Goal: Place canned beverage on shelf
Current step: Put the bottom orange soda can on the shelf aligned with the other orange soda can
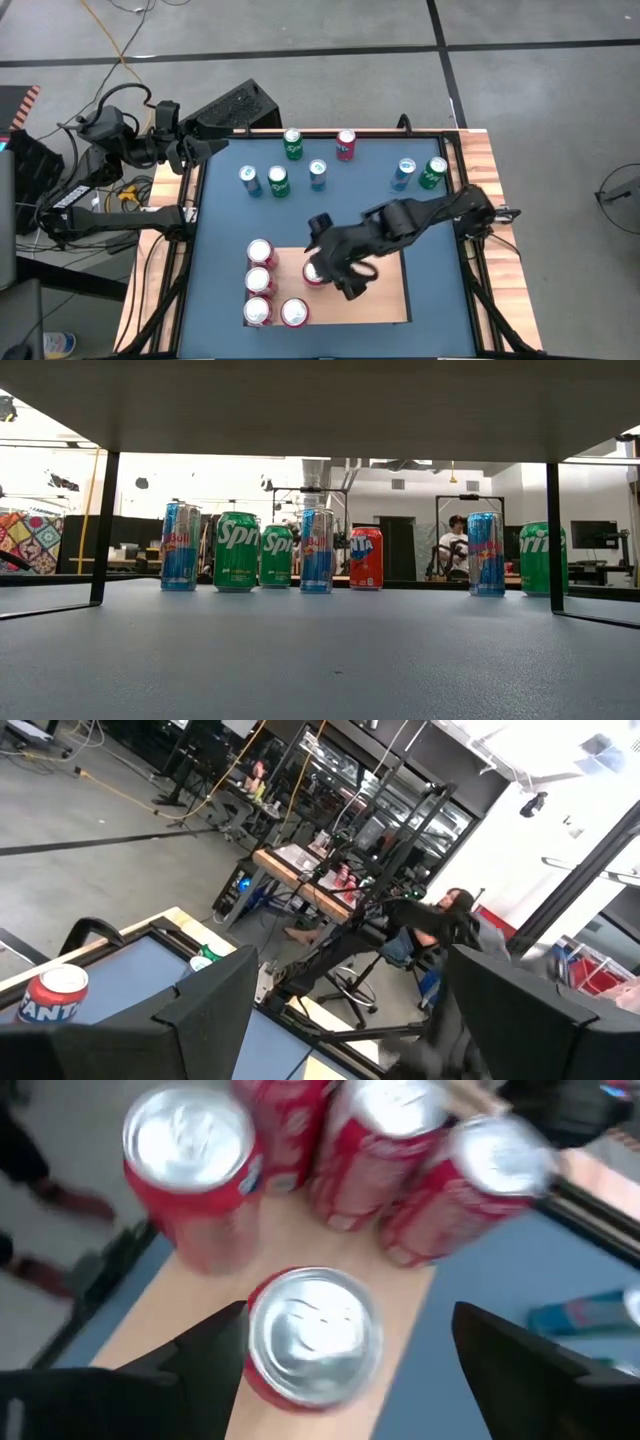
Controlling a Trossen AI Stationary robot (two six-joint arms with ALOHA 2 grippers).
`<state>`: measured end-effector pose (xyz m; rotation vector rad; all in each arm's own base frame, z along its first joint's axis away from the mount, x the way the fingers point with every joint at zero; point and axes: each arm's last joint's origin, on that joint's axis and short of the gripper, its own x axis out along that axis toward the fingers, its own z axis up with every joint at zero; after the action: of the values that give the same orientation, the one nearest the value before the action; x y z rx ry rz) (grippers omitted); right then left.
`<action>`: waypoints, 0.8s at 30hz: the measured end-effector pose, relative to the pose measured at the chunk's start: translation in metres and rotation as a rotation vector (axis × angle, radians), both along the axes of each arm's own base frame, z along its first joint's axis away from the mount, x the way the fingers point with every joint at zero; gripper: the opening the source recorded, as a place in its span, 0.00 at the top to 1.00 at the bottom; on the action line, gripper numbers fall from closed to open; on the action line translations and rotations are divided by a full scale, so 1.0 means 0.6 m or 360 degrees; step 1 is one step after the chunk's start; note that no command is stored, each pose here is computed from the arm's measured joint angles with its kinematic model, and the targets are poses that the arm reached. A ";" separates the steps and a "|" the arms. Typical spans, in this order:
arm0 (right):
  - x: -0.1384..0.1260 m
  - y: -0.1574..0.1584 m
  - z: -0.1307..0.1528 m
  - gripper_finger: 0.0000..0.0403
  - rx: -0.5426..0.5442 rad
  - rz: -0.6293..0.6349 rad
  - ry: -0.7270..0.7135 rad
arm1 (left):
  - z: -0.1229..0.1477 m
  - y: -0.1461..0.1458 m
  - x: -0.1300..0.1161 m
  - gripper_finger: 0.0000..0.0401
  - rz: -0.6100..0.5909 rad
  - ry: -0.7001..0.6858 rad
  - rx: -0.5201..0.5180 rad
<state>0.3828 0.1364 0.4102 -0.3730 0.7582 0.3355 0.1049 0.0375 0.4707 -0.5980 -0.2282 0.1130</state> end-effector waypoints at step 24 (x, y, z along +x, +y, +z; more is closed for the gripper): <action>-0.132 0.018 -0.045 0.97 -0.0043 -0.1181 -0.0185 | 0.000 0.000 0.000 0.23 0.0009 0.0007 0.0046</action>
<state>0.3036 0.1470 0.3833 -0.1149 0.7356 -0.3912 0.1047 0.0374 0.4707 -0.5685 -0.2269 0.1166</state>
